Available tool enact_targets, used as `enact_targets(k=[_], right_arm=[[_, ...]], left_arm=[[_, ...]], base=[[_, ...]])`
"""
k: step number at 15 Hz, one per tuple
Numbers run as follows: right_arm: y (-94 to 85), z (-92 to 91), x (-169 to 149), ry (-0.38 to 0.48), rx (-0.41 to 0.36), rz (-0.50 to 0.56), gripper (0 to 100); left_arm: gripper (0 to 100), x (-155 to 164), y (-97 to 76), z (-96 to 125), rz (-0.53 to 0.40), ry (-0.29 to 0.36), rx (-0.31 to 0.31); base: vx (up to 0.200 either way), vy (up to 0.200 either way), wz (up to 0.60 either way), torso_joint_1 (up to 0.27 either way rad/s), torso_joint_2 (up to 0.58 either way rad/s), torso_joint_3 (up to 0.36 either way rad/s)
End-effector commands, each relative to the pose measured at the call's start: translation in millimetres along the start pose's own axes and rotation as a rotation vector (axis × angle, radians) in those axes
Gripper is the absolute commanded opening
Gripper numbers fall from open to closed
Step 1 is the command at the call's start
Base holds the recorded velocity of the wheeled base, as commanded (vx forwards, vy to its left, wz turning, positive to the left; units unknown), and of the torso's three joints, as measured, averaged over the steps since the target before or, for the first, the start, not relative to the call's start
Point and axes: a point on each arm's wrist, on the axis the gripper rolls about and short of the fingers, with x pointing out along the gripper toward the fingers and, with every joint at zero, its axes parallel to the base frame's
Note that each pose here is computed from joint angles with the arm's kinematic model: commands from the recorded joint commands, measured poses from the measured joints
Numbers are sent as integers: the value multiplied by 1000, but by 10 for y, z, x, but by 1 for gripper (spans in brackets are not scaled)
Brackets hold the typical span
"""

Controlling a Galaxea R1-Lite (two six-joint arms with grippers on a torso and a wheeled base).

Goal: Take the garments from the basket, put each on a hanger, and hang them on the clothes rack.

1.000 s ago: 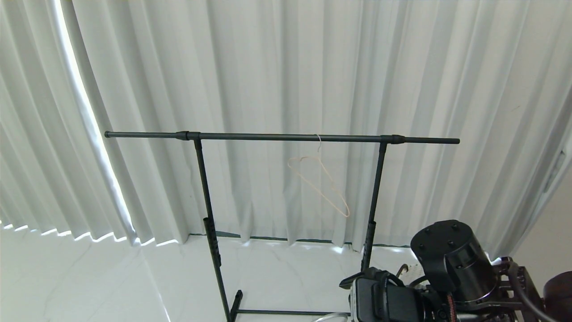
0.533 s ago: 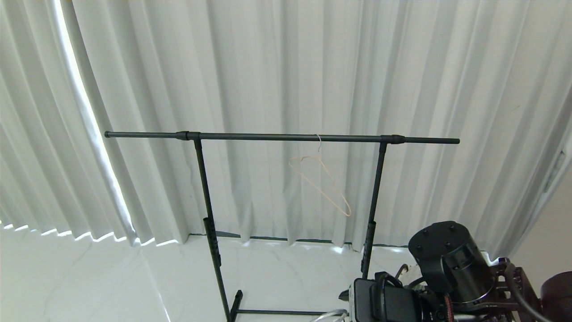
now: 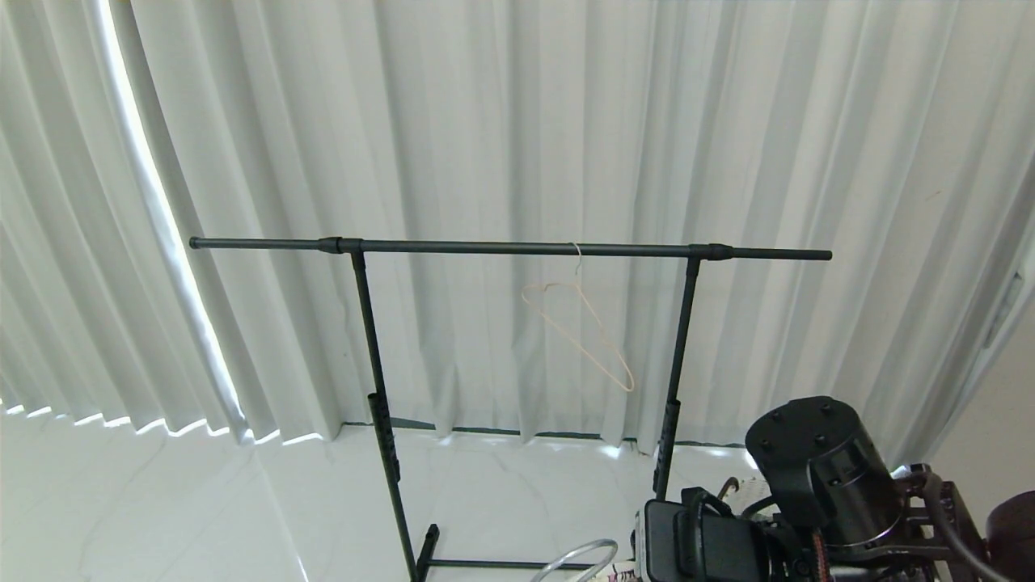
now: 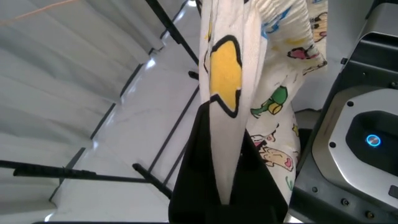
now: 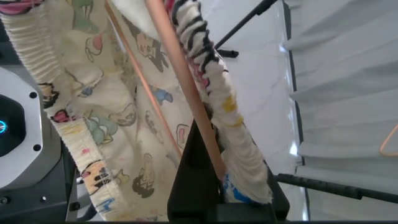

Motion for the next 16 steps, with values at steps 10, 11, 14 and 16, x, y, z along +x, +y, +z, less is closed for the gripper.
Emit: enact_targets(k=[10, 11, 14, 16], right_arm=[[-204, -322, -504, -6, 56, -223, 0], [-254, -329, -525, -24, 61, -255, 0], [-361, -307, -573, -103, 56, -309, 0], [-387, -248, -585, -172, 41, -319, 0]], left_arm=[[100, -122, 330, -221, 209, 51, -141], [100, -142, 344, -308, 229, 79, -157], [100, -155, 506, -444, 334, 145, -243], [100, -125, 586, -518, 372, 197, -286]], base=[[0, 0, 0, 0, 0, 0], [0, 0, 0, 0, 0, 0], [0, 0, 0, 0, 0, 0], [0, 0, 0, 0, 0, 0]])
